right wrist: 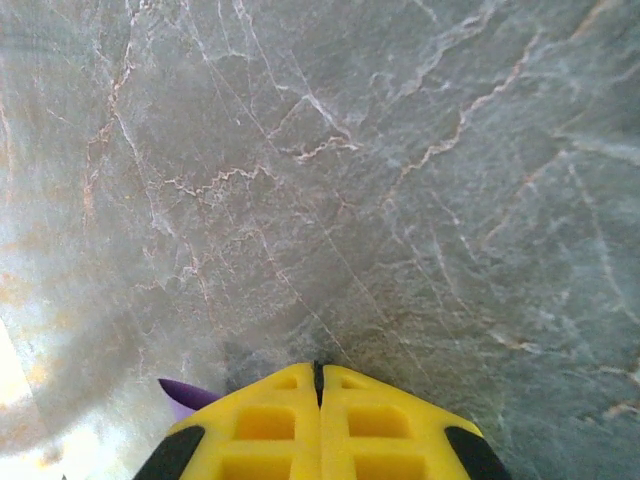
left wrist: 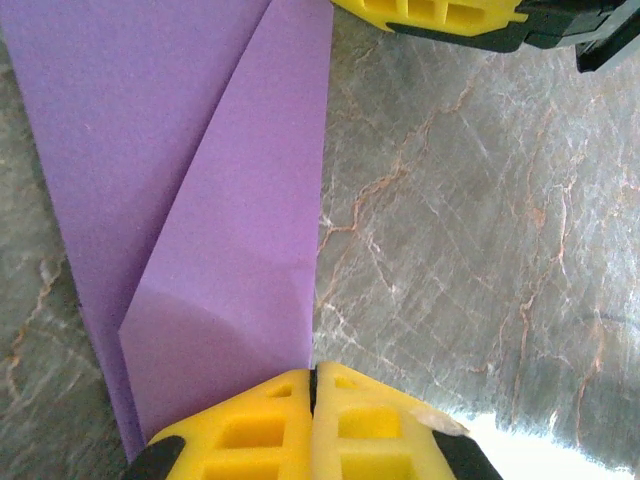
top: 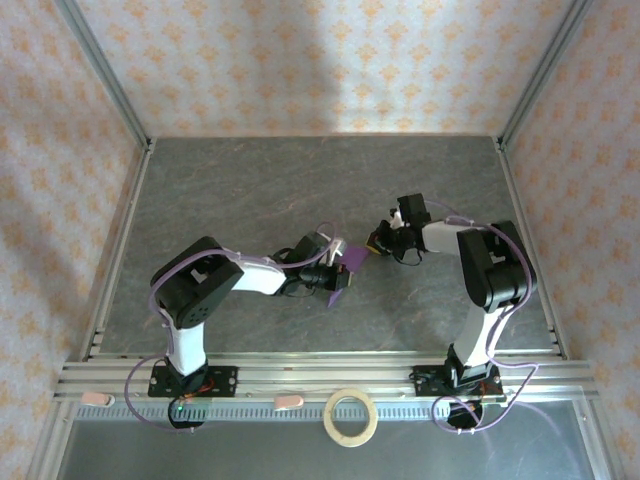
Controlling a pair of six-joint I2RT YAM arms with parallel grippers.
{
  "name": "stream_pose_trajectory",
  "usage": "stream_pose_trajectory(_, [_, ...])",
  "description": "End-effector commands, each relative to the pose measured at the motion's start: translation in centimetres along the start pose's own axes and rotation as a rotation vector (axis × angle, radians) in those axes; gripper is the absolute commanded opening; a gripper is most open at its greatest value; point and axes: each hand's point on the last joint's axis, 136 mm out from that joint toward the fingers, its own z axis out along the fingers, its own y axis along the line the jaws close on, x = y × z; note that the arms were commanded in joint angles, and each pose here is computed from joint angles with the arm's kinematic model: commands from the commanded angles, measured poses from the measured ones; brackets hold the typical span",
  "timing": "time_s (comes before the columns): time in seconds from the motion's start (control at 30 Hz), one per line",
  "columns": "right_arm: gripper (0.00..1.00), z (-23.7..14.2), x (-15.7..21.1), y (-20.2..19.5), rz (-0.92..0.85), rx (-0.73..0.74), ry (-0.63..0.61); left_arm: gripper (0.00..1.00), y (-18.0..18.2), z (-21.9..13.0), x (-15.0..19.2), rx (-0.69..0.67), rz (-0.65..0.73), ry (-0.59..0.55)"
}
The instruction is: Fold a paper plane with a square sheet of paper (pick it up from the middle)
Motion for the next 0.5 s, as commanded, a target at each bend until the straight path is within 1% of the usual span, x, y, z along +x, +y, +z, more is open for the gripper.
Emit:
stream_pose_trajectory(0.0, [0.0, -1.9, -3.6, -1.0, -0.043, 0.055, -0.181, 0.0, 6.5, -0.7, 8.7, -0.22, -0.113, 0.268])
stream_pose_trajectory(0.1, [0.0, -3.7, -3.8, 0.9, -0.068, -0.01, -0.228, 0.0, 6.2, -0.6, 8.4, -0.21, -0.11, 0.265])
stream_pose_trajectory(0.13, [0.0, -4.2, -3.7, 1.3, -0.073, -0.025, -0.236, 0.0, 5.3, -1.0, 7.4, -0.189, -0.099, 0.238])
stream_pose_trajectory(0.2, [0.01, -4.8, -2.7, 2.3, -0.089, -0.084, -0.222, 0.0, 4.4, -1.2, 6.6, -0.16, -0.092, 0.218])
stream_pose_trajectory(0.27, [0.03, -5.2, -1.3, 3.2, -0.093, -0.155, -0.192, 0.01, 3.1, -1.7, 5.1, -0.128, -0.09, 0.173])
stream_pose_trajectory(0.33, [0.06, -5.5, 0.1, 3.7, -0.105, -0.205, -0.177, 0.07, 0.9, -2.4, 3.0, -0.07, -0.083, 0.124])
stream_pose_trajectory(0.37, [0.08, -5.5, 0.8, 3.5, -0.105, -0.205, -0.17, 0.13, -0.4, -3.0, 1.7, -0.041, -0.071, 0.093])
stream_pose_trajectory(0.43, [0.16, -5.8, 1.9, 3.2, -0.106, -0.22, -0.165, 0.23, -2.4, -4.3, -0.9, 0.0, -0.046, 0.021])
stream_pose_trajectory(0.47, [0.2, -5.9, 2.6, 2.9, -0.1, -0.229, -0.162, 0.27, -2.8, -5.1, -2.1, 0.006, -0.07, -0.019])
